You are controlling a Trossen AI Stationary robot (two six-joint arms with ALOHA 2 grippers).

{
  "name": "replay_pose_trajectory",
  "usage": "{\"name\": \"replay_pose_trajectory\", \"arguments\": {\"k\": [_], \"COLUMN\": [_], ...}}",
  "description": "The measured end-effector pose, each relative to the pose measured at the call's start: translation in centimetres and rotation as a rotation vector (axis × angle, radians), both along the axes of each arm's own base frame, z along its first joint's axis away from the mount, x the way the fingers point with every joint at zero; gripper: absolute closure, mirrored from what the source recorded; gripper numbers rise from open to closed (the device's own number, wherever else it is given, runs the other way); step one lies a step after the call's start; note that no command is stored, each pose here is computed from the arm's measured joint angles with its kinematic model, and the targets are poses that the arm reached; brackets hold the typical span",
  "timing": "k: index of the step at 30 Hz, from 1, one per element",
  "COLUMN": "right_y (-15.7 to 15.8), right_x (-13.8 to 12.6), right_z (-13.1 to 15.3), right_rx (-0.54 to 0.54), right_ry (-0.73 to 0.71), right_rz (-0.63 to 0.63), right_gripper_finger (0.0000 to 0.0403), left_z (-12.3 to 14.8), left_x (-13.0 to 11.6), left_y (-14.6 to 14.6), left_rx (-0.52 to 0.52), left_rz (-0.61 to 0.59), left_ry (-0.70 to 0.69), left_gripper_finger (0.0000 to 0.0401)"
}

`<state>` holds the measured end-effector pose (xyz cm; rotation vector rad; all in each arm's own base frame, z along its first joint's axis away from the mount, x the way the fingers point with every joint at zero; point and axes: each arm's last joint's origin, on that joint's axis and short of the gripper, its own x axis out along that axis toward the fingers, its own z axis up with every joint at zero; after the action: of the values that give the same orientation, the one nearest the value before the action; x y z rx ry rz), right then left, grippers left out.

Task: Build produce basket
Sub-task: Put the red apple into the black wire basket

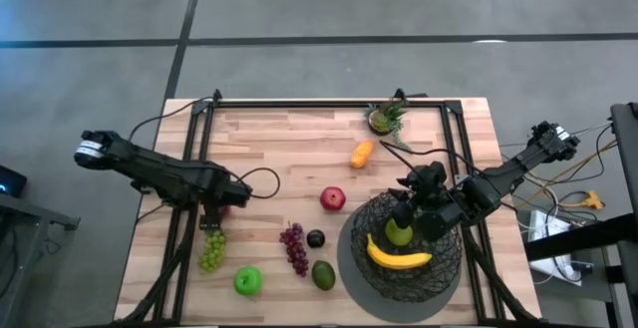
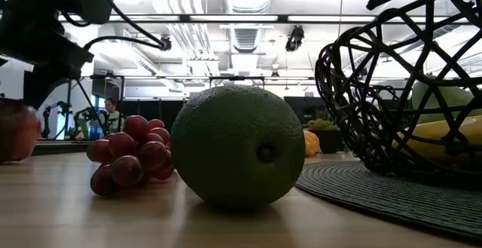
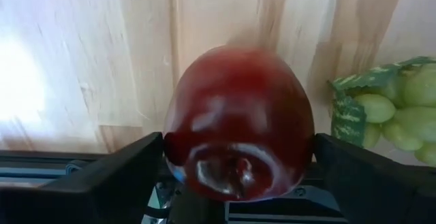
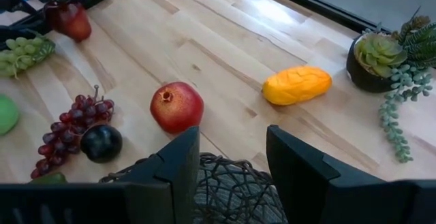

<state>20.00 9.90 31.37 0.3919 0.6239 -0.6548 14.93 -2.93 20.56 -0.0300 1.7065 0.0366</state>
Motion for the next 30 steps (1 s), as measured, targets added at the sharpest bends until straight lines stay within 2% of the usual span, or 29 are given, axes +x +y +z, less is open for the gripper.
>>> {"name": "replay_pose_trajectory", "arguments": {"k": [10, 15, 18, 21, 25, 30], "right_y": [0.1, 0.1, 0.1, 0.2, 0.3, -0.1], "right_x": [0.1, 0.1, 0.1, 0.2, 0.1, -0.6], "right_z": [0.1, 0.1, 0.5, 1.3, 2.6, 3.9], "right_rx": [0.013, 0.013, 0.02, 0.042, 0.058, 0.037], "right_ry": [-0.02, -0.019, -0.025, -0.018, -0.002, 0.038], "right_rz": [-0.003, -0.002, 0.001, 0.04, 0.114, 0.122], "right_gripper_finger": [0.0245, 0.0245, 0.0245, 0.0245, 0.0245, 0.0245], "left_z": [-1.6, -1.7, -1.3, 0.1, 3.3, 8.4], "left_x": [0.3, 0.9, 1.6, 2.2, 4.0, 9.0], "left_y": [-0.1, -0.2, -0.4, -0.5, -0.8, -1.7], "left_rx": [-0.015, -0.013, -0.024, -0.029, -0.043, -0.074], "left_rz": [0.007, 0.006, 0.006, 0.006, 0.004, -0.017], "left_ry": [0.058, 0.087, 0.055, 0.028, -0.075, -0.241], "left_gripper_finger": [0.0033, 0.0063, 0.009, 0.0103, 0.0103, 0.0103]}}
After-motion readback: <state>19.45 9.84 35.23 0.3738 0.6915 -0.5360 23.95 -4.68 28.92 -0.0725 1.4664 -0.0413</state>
